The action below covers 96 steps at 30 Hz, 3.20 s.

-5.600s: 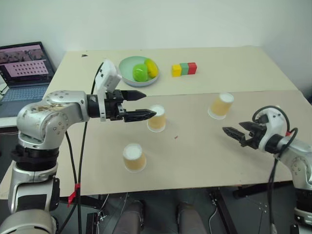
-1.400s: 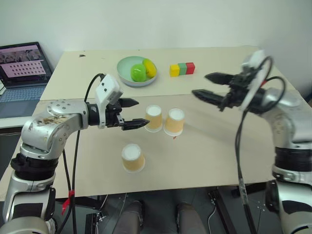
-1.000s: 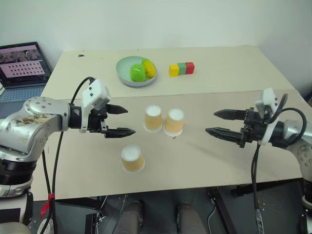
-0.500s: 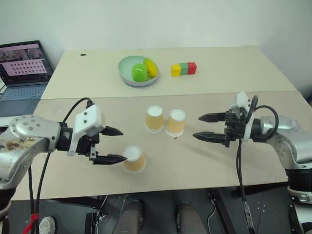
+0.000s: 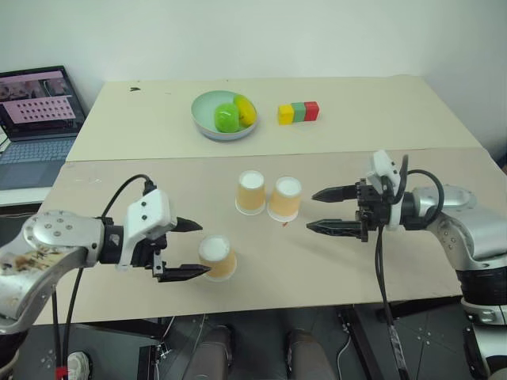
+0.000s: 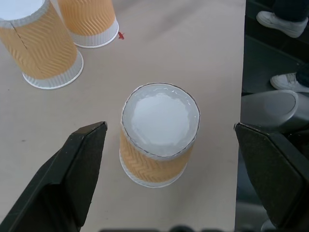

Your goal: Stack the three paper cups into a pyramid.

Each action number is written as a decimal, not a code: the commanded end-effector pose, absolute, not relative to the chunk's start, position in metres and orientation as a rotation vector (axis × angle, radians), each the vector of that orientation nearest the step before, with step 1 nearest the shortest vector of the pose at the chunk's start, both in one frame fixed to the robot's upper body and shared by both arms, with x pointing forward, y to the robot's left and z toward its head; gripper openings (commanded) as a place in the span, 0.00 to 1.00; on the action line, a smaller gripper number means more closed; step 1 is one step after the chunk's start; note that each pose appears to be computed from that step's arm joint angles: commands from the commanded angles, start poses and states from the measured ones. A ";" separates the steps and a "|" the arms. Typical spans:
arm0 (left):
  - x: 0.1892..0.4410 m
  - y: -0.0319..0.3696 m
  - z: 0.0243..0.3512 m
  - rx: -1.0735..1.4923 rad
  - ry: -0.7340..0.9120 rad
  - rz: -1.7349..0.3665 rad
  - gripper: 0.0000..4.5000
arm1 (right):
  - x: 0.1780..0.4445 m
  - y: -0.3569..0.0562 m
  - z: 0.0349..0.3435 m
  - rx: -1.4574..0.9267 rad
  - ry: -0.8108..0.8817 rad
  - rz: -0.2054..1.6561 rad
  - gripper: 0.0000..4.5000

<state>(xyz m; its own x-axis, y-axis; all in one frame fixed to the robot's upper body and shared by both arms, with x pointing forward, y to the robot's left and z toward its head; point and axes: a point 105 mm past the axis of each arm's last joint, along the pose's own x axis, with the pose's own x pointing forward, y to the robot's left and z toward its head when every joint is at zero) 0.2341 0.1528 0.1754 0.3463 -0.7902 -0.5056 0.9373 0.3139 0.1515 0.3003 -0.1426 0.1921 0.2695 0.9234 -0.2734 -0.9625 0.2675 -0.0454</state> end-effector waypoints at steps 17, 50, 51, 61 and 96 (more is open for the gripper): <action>0.240 0.139 0.155 0.558 0.266 -1.163 1.00 | 0.300 -0.154 0.218 -0.283 0.148 1.241 1.00; 0.329 0.108 0.322 0.267 -0.010 -1.122 0.60 | 0.292 -0.159 0.201 -0.235 0.142 1.135 1.00; 0.332 0.103 0.322 0.276 -0.004 -1.140 0.60 | 0.291 -0.158 0.200 -0.230 0.138 1.127 1.00; 0.354 0.073 0.311 0.406 0.042 -1.285 0.60 | 0.281 -0.154 0.191 -0.197 0.124 1.064 1.00; 0.385 0.040 0.289 0.651 0.049 -1.447 0.67 | 0.282 -0.149 0.188 -0.172 0.095 1.001 1.00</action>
<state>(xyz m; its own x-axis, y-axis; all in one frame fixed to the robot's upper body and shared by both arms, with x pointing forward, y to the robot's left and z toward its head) 0.3877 0.0440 0.2657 0.1474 -0.8845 -0.4427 0.9475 -0.0021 0.3197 0.2845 -0.1503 0.1769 0.5389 0.8216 -0.1858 -0.8411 0.5370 -0.0647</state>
